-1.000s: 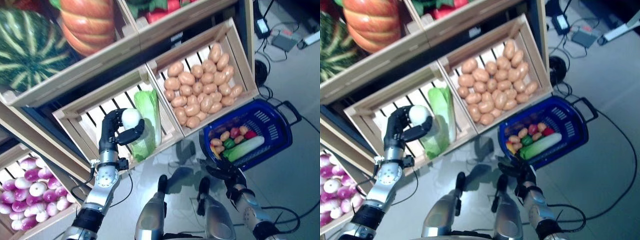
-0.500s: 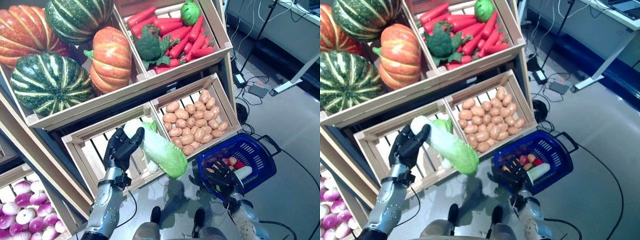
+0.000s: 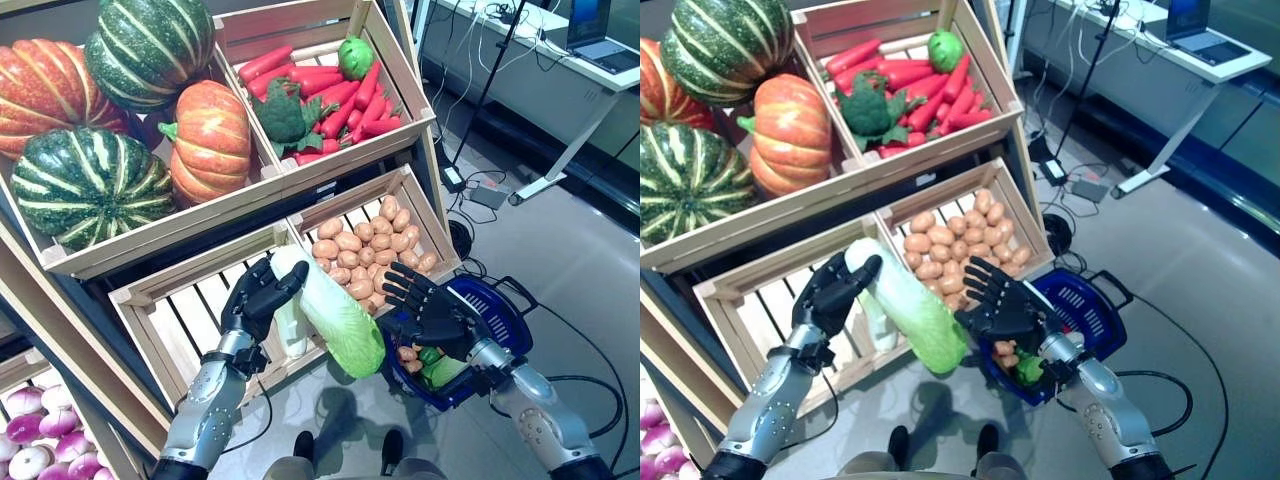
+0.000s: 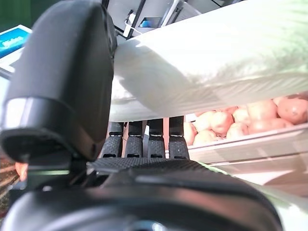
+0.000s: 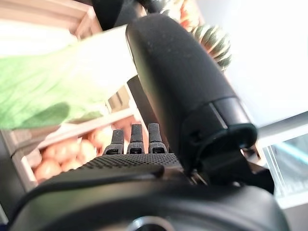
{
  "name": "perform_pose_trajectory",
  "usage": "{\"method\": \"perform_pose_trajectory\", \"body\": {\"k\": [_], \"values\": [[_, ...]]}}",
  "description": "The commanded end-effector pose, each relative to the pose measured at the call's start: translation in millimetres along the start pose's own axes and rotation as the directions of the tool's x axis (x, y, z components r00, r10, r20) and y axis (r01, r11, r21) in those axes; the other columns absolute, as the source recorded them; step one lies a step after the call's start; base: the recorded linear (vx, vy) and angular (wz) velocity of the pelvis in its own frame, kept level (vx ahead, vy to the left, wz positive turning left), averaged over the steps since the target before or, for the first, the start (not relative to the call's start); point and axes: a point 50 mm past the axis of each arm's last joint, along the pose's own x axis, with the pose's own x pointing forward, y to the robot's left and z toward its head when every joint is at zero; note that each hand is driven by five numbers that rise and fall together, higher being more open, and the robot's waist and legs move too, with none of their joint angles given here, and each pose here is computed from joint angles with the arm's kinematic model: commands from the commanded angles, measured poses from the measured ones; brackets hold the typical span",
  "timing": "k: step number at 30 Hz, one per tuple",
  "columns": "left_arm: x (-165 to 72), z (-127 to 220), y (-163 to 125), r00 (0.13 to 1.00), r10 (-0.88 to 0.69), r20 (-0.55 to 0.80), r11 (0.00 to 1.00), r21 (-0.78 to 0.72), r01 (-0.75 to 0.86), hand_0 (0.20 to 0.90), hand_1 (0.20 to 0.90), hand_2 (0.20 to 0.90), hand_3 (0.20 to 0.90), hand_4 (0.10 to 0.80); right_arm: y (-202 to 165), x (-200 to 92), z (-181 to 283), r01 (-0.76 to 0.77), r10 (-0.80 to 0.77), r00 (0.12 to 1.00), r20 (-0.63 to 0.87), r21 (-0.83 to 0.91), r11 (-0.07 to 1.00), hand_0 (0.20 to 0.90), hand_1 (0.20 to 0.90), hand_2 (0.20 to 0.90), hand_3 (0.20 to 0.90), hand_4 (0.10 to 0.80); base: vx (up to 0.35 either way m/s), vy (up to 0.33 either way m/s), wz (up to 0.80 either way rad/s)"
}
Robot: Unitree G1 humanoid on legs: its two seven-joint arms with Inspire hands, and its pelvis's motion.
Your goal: Put vegetables into the basket
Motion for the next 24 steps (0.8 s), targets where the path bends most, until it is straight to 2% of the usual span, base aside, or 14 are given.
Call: {"method": "perform_pose_trajectory", "body": {"k": [1, 10, 24], "values": [[22.0, 54.2, -33.4, 0.949, -0.216, 0.231, 0.974, 0.119, 0.192, 0.3, 0.3, 0.3, 0.3, 0.4, 29.0, 20.9, 48.0, -0.225, 0.228, 0.952, 0.207, -0.034, 0.974, 0.9, 0.9, 0.9, 0.9, 0.8, 0.0, 0.0, 0.0], [22.9, 58.2, -36.9, 0.942, -0.245, 0.231, 0.963, 0.167, 0.21, 0.3, 0.3, 0.3, 0.3, 0.4, 48.6, 27.8, 36.4, -0.373, 0.373, 0.926, 0.057, -0.014, 0.928, 0.9, 0.9, 0.9, 0.9, 0.8, 0.0, 0.0, 0.0], [19.8, 60.7, -57.5, 0.895, -0.375, 0.242, 0.926, 0.148, 0.347, 0.3, 0.3, 0.3, 0.3, 0.4, 57.1, 27.8, 12.0, -0.411, 0.406, 0.897, -0.173, 0.005, 0.912, 0.9, 0.9, 0.9, 0.9, 0.8, 0.0, 0.0, 0.0]]}}
